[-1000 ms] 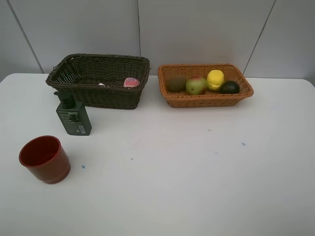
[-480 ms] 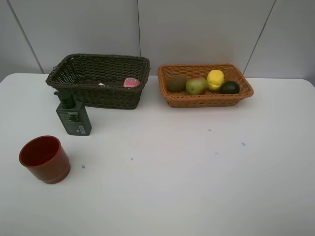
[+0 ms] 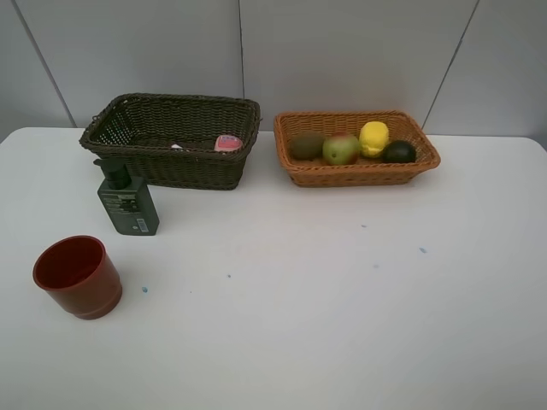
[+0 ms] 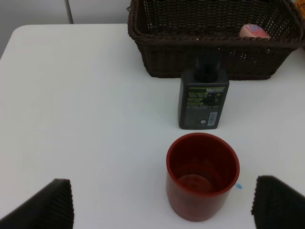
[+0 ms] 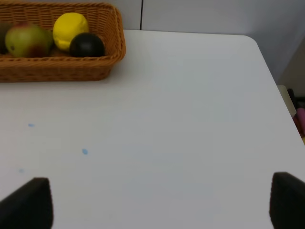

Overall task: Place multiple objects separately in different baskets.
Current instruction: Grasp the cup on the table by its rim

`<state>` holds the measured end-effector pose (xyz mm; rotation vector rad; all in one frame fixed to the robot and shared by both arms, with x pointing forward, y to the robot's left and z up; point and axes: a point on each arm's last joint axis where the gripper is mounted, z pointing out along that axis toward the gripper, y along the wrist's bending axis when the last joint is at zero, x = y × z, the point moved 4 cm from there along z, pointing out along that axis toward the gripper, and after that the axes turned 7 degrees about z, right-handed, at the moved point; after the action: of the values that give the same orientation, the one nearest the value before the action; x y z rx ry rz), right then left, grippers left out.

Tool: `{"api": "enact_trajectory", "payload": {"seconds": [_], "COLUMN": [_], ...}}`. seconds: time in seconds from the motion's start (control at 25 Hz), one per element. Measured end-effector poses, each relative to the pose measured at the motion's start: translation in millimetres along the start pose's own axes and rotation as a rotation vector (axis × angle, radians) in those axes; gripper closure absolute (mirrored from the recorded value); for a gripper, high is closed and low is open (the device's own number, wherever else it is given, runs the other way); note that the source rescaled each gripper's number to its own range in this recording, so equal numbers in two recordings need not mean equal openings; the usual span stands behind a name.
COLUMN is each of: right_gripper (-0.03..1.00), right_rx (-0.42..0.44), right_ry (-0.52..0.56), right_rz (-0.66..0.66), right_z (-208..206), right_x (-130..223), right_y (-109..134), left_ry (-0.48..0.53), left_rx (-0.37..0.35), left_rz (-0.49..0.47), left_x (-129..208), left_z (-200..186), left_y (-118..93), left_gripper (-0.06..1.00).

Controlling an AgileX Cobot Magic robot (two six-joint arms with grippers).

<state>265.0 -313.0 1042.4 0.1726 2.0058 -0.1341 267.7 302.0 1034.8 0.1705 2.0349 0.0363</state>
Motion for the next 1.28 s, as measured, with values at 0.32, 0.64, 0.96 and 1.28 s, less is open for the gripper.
{"api": "enact_trajectory", "payload": {"seconds": [0.32,0.64,0.96,1.28], "right_gripper": [-0.03,-0.03,-0.03,-0.03], "right_rx": [0.000,0.000,0.000,0.000], "right_ry": [0.000,0.000,0.000,0.000], "right_rz": [0.001,0.001,0.001,0.001], "right_z": [0,0,0,0], "right_x": [0,0,0,0], "right_y": [0,0,0,0], "left_ry": [0.000,0.000,0.001,-0.095], "left_rx": [-0.004,-0.004,-0.016,-0.060], "left_rz": [0.001,0.001,-0.011,-0.017], "left_x": [0,0,0,-32], "left_z": [0,0,0,-19], "left_y": [0,0,2,10], "left_gripper": [-0.03,-0.03,-0.03,-0.03]}}
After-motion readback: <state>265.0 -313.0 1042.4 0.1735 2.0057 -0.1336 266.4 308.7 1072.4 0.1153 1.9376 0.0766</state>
